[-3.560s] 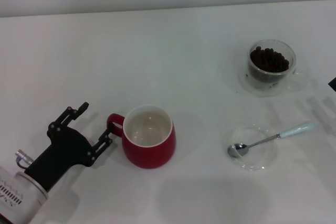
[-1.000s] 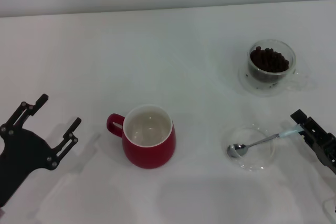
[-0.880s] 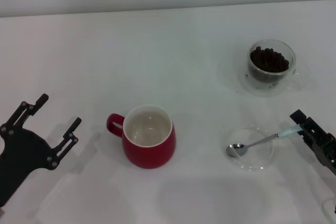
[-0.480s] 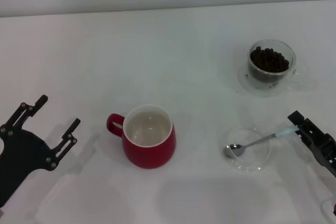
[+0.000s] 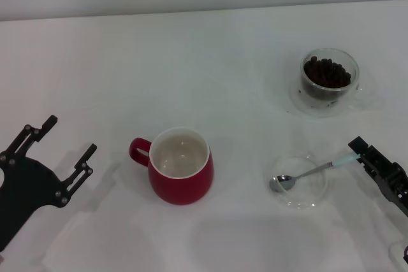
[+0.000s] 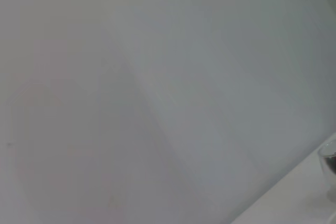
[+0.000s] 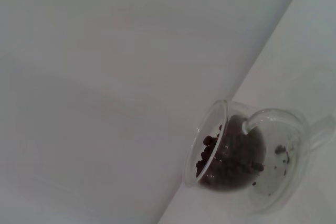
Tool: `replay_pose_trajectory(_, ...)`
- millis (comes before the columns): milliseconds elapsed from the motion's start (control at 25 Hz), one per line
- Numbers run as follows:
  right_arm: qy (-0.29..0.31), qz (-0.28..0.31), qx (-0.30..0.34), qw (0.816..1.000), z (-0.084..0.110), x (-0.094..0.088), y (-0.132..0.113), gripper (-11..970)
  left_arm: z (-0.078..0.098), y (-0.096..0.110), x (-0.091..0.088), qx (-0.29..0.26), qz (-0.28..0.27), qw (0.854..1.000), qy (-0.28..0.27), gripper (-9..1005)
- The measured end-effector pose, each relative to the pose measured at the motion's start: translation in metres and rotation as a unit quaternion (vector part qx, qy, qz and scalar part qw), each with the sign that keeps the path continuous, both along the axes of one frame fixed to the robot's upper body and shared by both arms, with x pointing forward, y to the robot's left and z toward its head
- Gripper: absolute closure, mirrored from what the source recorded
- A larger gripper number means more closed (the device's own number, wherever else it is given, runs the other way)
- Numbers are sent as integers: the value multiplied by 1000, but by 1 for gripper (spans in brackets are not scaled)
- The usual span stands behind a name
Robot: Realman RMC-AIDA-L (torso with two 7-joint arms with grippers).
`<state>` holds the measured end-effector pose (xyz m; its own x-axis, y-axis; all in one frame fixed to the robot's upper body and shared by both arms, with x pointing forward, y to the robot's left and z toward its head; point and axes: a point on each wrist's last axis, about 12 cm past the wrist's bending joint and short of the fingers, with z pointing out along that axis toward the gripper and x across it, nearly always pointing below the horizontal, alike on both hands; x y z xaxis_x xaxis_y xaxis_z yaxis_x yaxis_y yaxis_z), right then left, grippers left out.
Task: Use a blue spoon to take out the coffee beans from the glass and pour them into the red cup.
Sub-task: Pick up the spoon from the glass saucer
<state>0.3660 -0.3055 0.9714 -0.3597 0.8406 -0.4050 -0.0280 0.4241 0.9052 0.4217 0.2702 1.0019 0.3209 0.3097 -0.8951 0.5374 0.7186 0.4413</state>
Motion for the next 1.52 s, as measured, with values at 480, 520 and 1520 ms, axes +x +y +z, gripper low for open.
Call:
replay_pose_trajectory(480, -2, 1, 0, 1000, 1, 2, 0, 665, 0, 0, 0, 1, 1, 1000, 0, 303)
replay_pose_trajectory(520, -2, 0, 1, 1000, 1, 2, 0, 679, 0, 0, 0, 1, 1, 1000, 0, 303)
replay_pose_trajectory(1520, -52, 15, 10, 999, 16, 17, -13, 788, 2, 5, 6, -8, 49, 999, -10, 304)
